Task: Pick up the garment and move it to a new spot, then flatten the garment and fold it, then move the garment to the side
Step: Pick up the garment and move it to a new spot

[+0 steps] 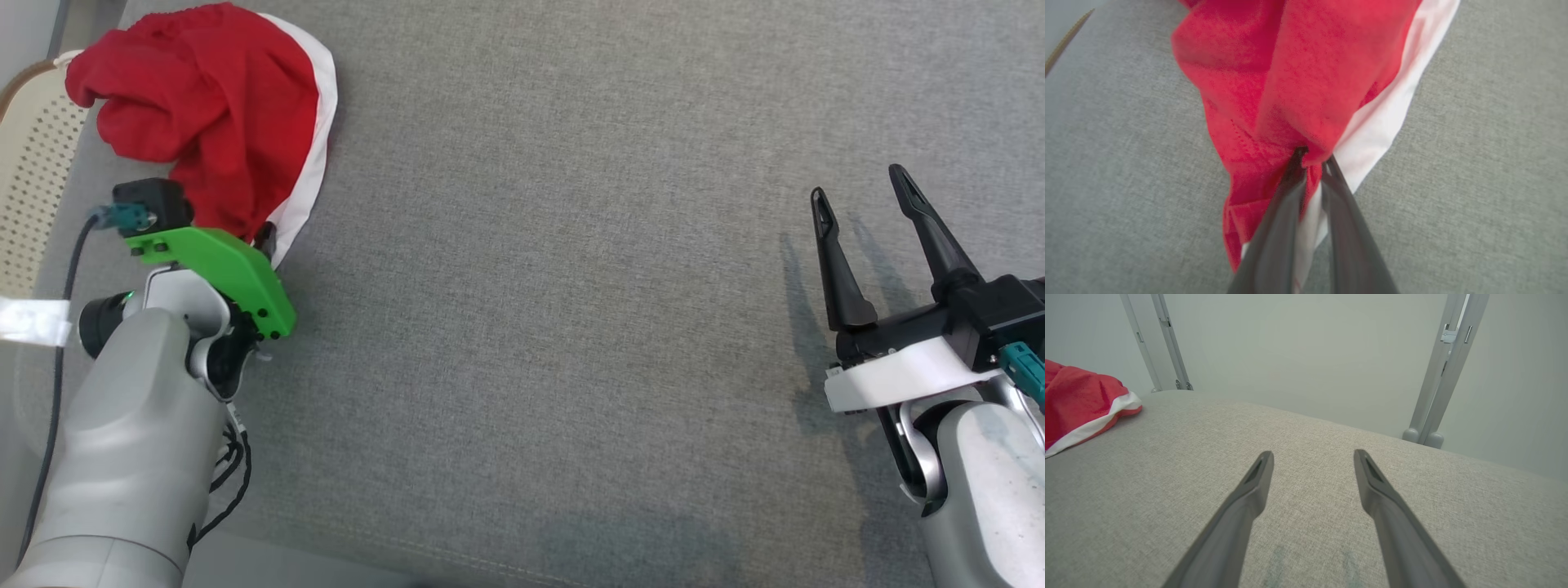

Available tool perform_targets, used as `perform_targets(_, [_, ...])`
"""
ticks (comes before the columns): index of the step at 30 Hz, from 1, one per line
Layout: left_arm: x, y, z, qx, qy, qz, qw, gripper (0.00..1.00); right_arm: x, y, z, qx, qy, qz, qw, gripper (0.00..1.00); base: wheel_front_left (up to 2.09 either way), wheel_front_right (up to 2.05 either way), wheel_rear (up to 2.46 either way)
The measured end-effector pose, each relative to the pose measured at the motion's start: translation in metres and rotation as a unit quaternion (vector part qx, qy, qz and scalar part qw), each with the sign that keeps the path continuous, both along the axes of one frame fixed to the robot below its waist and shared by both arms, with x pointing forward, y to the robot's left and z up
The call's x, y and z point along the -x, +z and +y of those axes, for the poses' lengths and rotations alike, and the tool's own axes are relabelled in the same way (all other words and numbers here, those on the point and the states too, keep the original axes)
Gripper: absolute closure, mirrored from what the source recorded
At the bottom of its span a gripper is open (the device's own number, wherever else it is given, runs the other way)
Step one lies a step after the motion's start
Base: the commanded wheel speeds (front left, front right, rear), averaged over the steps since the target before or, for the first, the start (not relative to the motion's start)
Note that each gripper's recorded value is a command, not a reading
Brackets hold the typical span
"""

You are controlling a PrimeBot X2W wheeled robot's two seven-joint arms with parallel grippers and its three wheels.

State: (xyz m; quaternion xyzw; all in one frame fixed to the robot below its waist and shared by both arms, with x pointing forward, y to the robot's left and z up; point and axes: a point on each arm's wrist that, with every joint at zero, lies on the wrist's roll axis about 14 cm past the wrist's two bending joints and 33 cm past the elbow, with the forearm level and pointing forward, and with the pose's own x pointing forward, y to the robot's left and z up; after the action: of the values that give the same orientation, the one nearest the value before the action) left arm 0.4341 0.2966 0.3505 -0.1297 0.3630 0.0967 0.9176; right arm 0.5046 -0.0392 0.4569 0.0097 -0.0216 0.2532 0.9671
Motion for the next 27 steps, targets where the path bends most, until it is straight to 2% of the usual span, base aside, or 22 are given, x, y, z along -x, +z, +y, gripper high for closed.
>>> perform_targets(5, [-0.029, 0.026, -0.035, -0.017, -0.084, -0.040, 0.996, 1.00, 0.004, 0.009, -0.007, -0.014, -0.018, -0.006, 1.000, 0.00, 0.00, 0.00, 0.00])
perform_targets(9, [-0.064, 0.075, -0.070, -0.029, -0.164, -0.107, 0.980, 1.00, 0.009, 0.014, -0.013, -0.028, -0.034, -0.006, 0.999, 0.00, 0.00, 0.00, 0.00])
perform_targets(14, [-0.092, 0.139, -0.120, -0.037, -0.270, -0.161, 0.949, 1.00, 0.015, 0.016, -0.023, -0.043, -0.058, -0.001, 0.997, 0.00, 0.00, 0.00, 0.00])
perform_targets(19, [-0.101, 0.190, -0.170, -0.031, -0.360, -0.176, 0.916, 1.00, 0.019, 0.020, -0.039, -0.058, -0.086, 0.002, 0.995, 0.00, 0.00, 0.00, 0.00])
perform_targets(23, [-0.109, 0.231, -0.206, -0.028, -0.407, -0.189, 0.893, 1.00, 0.021, 0.031, -0.060, -0.065, -0.114, -0.008, 0.991, 0.00, 0.00, 0.00, 0.00])
perform_targets(27, [-0.111, 0.274, -0.261, 0.007, -0.453, -0.222, 0.863, 1.00, 0.029, 0.037, -0.088, -0.079, -0.150, -0.009, 0.985, 0.00, 0.00, 0.00, 0.00])
